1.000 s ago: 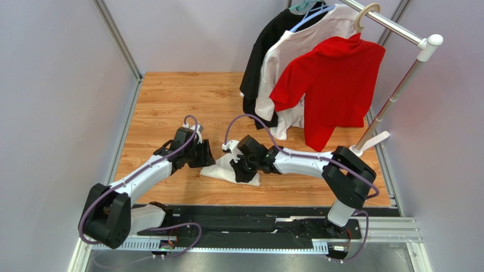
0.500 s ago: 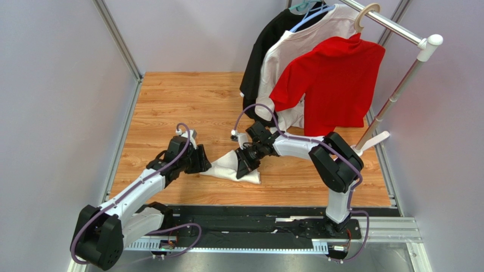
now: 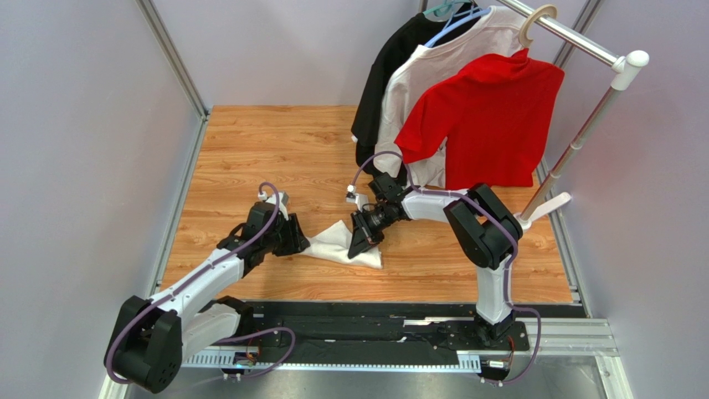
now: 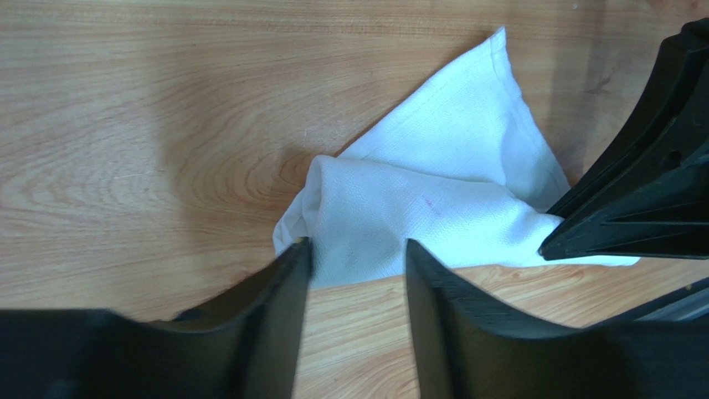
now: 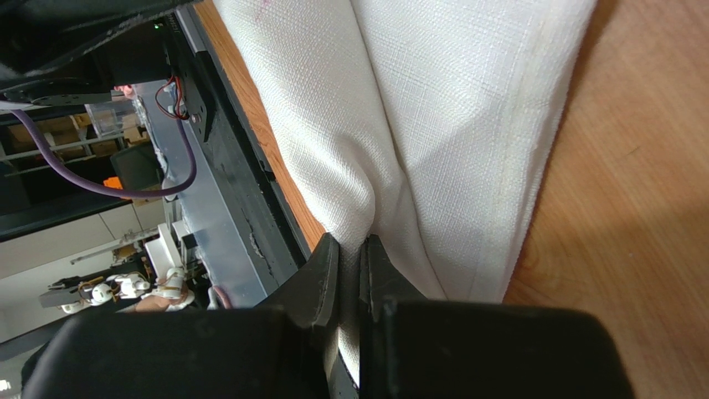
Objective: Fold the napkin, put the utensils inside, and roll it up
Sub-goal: Roll the napkin with the utensil
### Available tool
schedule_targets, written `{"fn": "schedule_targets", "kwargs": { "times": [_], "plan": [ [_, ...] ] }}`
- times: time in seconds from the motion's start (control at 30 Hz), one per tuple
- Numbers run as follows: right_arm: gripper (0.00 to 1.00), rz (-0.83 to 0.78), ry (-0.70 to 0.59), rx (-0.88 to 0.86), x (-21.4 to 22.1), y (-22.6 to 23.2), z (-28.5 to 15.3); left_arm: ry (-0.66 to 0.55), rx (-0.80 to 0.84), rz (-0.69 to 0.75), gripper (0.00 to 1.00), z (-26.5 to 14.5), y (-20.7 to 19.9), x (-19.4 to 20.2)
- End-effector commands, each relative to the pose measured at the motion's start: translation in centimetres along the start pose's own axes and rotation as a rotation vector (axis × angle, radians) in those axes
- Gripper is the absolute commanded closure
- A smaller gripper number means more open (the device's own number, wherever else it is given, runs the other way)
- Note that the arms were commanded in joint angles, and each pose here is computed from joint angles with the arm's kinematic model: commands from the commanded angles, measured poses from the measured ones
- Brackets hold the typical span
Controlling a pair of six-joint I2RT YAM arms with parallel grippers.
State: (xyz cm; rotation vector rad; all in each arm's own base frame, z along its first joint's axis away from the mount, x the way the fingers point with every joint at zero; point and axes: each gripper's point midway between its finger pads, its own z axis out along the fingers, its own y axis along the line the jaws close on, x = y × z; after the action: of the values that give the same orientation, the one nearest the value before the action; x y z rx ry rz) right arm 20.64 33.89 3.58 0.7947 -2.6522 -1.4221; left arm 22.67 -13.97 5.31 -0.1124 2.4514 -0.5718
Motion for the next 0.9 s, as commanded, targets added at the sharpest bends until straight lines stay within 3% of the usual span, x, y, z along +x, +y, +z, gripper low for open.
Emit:
{"fn": "schedule_targets", "kwargs": {
  "times": [0.0, 0.03, 0.07, 0.13, 0.2, 0.33, 0.43, 0.87],
  "plan": [
    [1.0, 0.088, 0.067, 0.197, 2.9, -6.2, 0.7, -0.03, 0.063, -0.024, 0.59, 0.3, -1.2, -0.6],
    [1.0, 0.093, 0.066, 0.2, 2.8, -6.3, 0.6, -0.031, 0.065, -0.028, 0.64, 0.4, -1.2, -0.6],
    [1.0, 0.092, 0.067, 0.198, 2.8, -6.3, 0.7, -0.029, 0.063, -0.027, 0.77, 0.4, -1.2, -0.6],
    [1.0, 0.085, 0.061, 0.191, 2.6, -6.0, 0.6, -0.017, 0.047, -0.025, 0.94, 0.5, -0.9, -0.6],
    [0.96, 0.069, 0.052, 0.183, 2.3, -5.4, 0.4, -0.005, 0.018, -0.026, 1.0, 0.7, -0.5, -0.4],
    [0.65, 0.038, 0.016, 0.174, 1.4, -4.0, -0.7, 0.041, -0.044, -0.021, 1.0, 0.7, 0.3, -0.2],
    [0.5, 0.008, -0.012, 0.19, 0.7, -2.9, -1.7, 0.078, -0.055, -0.016, 1.0, 1.2, 0.4, 0.2],
    [0.39, -0.2, -0.196, 0.388, -2.1, 0.6, -6.5, 0.194, -0.046, -0.003, 1.0, 2.4, -0.1, 0.8]
  ]
}}
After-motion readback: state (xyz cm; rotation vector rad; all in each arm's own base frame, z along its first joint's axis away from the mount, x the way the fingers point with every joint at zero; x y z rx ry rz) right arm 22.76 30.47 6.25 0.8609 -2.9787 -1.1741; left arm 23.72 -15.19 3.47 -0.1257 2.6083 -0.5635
